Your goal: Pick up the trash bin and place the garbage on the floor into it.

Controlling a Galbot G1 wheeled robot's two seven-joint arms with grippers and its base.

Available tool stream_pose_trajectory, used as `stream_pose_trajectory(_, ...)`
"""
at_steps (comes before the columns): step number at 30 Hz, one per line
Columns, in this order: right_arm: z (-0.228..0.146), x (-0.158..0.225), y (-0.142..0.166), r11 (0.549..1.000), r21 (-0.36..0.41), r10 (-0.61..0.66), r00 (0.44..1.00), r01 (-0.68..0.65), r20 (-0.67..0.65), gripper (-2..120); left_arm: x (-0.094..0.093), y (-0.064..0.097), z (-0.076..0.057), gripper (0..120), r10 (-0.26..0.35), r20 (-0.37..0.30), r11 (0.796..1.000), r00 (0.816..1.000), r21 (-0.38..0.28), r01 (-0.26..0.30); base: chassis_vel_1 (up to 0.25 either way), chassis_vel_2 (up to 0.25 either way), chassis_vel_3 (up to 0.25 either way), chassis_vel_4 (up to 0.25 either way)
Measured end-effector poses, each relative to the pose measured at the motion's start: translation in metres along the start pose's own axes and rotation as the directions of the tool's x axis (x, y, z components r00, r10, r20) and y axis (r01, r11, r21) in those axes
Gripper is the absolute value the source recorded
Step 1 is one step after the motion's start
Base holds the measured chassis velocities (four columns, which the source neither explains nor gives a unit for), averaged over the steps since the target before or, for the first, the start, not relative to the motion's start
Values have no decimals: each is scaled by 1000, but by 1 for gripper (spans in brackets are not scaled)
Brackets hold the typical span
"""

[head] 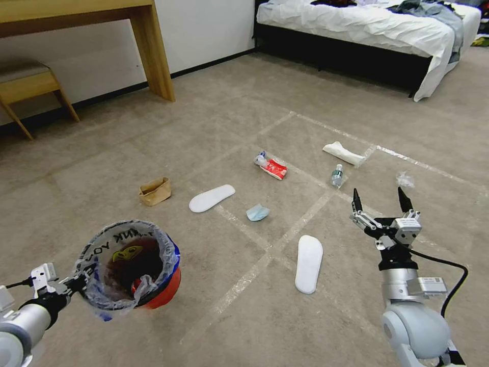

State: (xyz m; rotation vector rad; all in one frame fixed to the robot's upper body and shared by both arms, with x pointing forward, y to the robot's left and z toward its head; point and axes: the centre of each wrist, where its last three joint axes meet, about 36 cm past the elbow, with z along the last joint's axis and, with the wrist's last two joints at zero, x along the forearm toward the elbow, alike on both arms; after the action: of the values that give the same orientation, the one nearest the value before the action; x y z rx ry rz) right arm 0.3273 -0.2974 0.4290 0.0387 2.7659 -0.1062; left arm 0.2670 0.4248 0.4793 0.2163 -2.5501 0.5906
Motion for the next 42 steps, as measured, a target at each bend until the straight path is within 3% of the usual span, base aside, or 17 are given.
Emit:
stream_pose_trajectory(29,2,2,1,1000,25,13,1000,-13,-9,100,0,-3,-1,1,13,3,1000,1000,-5,-13,-26,25,23,-25)
stream_pose_trajectory(36,5,0,-1,999,53,6,1000,-4,-30,100,0,1,-2,1,8,2,1000,1000,-6,-8,0,0,0,0)
stream_pose_trajectory(41,12,2,5,994,110,2,992,12,-128,100,0,3,1,1,2,-3,1000,1000,-7,-2,0,0,0,0)
stream_pose_trajectory(42,15,4,10,988,155,28,980,3,-197,100,-1,3,3,1,0,-6,1000,1000,-7,0,0,0,0,0)
